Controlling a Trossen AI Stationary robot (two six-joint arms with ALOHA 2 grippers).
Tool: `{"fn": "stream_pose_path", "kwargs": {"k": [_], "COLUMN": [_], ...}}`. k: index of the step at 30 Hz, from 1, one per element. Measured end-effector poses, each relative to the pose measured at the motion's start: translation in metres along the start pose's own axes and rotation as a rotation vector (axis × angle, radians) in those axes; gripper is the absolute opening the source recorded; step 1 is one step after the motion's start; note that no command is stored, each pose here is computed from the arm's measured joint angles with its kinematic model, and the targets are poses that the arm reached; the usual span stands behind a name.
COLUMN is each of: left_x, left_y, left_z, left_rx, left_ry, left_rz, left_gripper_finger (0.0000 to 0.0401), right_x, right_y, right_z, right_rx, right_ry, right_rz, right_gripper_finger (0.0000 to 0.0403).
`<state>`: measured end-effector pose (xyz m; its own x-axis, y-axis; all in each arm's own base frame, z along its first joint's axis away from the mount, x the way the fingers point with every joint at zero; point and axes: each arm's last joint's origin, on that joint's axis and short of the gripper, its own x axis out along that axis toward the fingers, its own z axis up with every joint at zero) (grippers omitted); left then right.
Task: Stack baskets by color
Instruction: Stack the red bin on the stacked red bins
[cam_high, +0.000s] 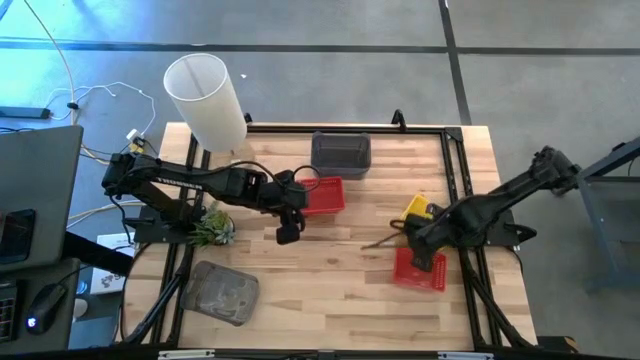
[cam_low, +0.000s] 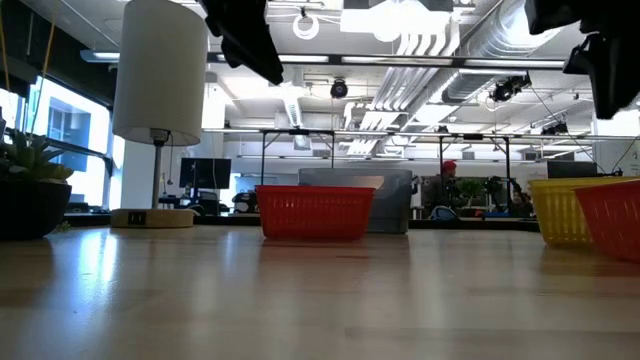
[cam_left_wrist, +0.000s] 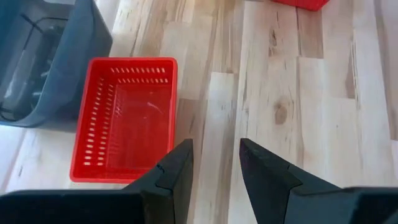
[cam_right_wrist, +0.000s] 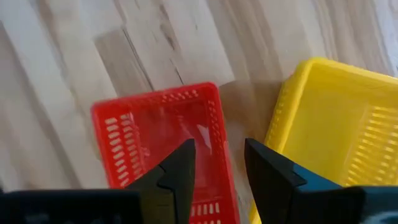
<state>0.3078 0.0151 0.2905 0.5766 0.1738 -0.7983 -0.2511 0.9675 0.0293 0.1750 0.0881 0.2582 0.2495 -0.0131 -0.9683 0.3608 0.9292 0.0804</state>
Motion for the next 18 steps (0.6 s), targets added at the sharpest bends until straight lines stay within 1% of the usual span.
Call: {"fn": "stream_pose_path", "kwargs": {"k": [5,10,14,18], "left_x": [0.000,-0.001,-0.001,-0.001], "left_y": [-0.002,-0.004,-0.007,-0.009], "left_z": [0.000,-0.001,-0.001,-0.001], "left_rx": [-0.042,-0.041,-0.034,-0.027], "left_ry": [0.001,0.004,0.004,0.005], "left_rz": [-0.012,-0.030,-0.036,-0.045], "left_gripper_finger": [0.0117,0.0117,0.0117,0.0117], "right_x": [0.022,0.044,0.058,0.066], "right_y": [0.015,0.023,0.025,0.026], "right_z": [-0.001,0.002,0.005,0.007], "right_rx": [-0.088,-0.149,-0.148,-0.127], "right_ry": [0.074,0.147,0.168,0.193], "right_rz": [-0.076,-0.155,-0.218,-0.242], "right_gripper_finger": [0.0126,0.0126,0.0126,0.0126]}}
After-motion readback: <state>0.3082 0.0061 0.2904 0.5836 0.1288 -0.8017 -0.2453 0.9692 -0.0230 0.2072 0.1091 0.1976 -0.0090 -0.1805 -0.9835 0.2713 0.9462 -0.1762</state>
